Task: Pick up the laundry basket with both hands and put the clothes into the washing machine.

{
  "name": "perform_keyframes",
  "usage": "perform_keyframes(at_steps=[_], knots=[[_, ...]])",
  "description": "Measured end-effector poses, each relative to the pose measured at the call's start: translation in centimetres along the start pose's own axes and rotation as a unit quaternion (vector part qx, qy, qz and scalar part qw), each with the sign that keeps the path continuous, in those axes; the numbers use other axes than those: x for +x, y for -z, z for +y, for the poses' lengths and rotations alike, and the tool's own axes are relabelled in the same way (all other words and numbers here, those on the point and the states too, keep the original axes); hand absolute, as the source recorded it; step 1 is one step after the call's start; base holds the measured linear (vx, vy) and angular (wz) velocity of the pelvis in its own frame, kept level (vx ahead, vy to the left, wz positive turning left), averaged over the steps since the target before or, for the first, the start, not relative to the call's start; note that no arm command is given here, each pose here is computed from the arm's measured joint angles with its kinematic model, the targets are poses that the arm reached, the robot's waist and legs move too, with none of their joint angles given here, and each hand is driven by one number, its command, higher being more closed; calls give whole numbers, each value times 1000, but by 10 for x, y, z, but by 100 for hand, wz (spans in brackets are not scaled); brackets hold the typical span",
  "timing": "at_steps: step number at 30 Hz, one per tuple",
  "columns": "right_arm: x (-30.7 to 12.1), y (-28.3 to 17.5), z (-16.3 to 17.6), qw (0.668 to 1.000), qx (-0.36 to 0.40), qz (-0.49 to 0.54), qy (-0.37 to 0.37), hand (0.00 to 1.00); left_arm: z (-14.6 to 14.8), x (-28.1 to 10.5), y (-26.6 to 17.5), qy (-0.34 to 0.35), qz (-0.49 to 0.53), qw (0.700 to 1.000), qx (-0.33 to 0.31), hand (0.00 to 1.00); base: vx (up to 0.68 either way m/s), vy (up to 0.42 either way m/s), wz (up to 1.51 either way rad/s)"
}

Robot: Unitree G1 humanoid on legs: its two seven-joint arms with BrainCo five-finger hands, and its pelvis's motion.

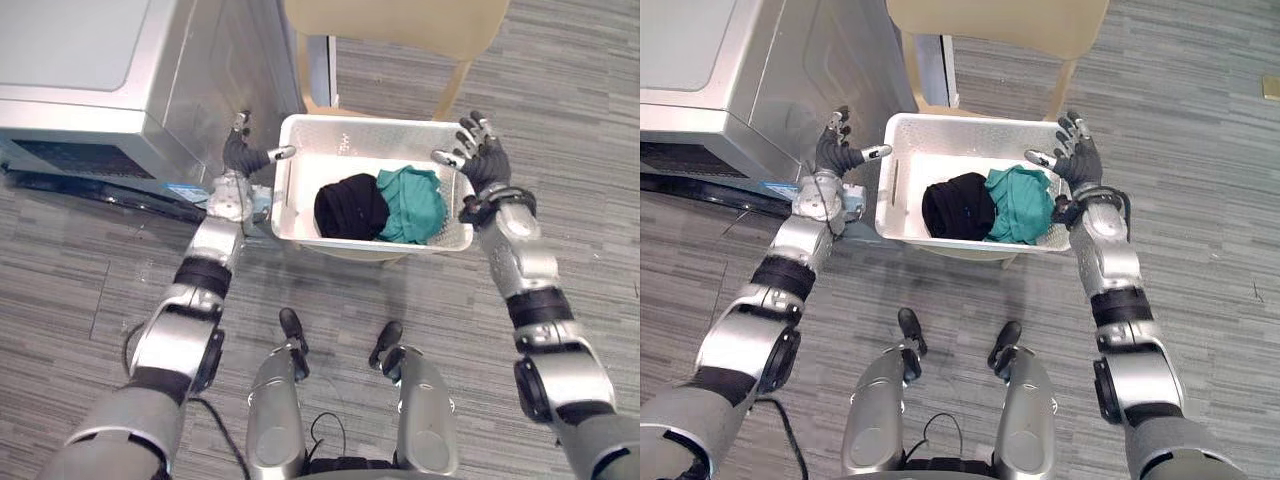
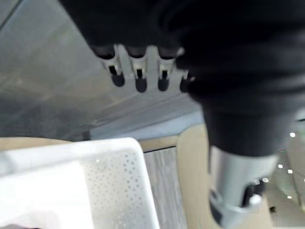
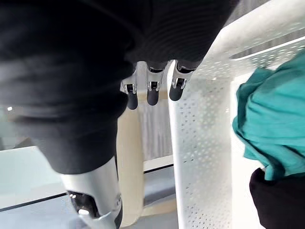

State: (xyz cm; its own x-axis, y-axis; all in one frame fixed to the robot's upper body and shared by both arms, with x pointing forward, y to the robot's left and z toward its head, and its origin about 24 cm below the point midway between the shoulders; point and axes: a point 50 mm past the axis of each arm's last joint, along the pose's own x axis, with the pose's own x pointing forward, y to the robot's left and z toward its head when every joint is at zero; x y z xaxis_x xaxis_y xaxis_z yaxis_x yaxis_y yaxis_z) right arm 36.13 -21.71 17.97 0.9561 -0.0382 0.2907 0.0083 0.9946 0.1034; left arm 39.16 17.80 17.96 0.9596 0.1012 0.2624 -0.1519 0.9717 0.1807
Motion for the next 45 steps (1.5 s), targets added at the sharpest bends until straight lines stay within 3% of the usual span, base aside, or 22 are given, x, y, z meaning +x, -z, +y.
perform_keyframes(at_steps=[5,6,10,14,20,25,31,39,42,45], knots=[[-53,34,-66,993,-6,43,112,0,23,-50,29,-19,-14,999,-41,0,53,-8,20],[-79,52,-84,987,-21,77,142,0,27,-80,48,-13,1,998,-54,0,82,-39,16],[-122,67,-98,979,-42,107,166,0,41,-134,75,-54,35,994,-93,0,130,-20,13],[-158,89,-80,979,-20,134,153,0,47,-188,105,-92,107,983,-121,0,133,-6,11],[-199,134,-12,971,50,220,74,0,-4,-249,134,-61,222,952,-203,0,75,22,20],[-208,166,40,953,92,289,7,0,-32,-278,161,-27,319,921,-223,0,-19,-22,23],[-211,177,49,940,122,316,28,0,-32,-283,165,-45,339,915,-216,0,-84,-51,65],[-193,167,32,954,75,289,39,0,-25,-294,170,-72,357,908,-208,0,9,94,40],[-191,166,31,955,72,286,40,0,-32,-287,167,-60,347,911,-213,0,50,428,-5],[-191,167,27,951,89,286,78,0,-40,-254,158,-17,305,931,-202,0,-13,580,68]])
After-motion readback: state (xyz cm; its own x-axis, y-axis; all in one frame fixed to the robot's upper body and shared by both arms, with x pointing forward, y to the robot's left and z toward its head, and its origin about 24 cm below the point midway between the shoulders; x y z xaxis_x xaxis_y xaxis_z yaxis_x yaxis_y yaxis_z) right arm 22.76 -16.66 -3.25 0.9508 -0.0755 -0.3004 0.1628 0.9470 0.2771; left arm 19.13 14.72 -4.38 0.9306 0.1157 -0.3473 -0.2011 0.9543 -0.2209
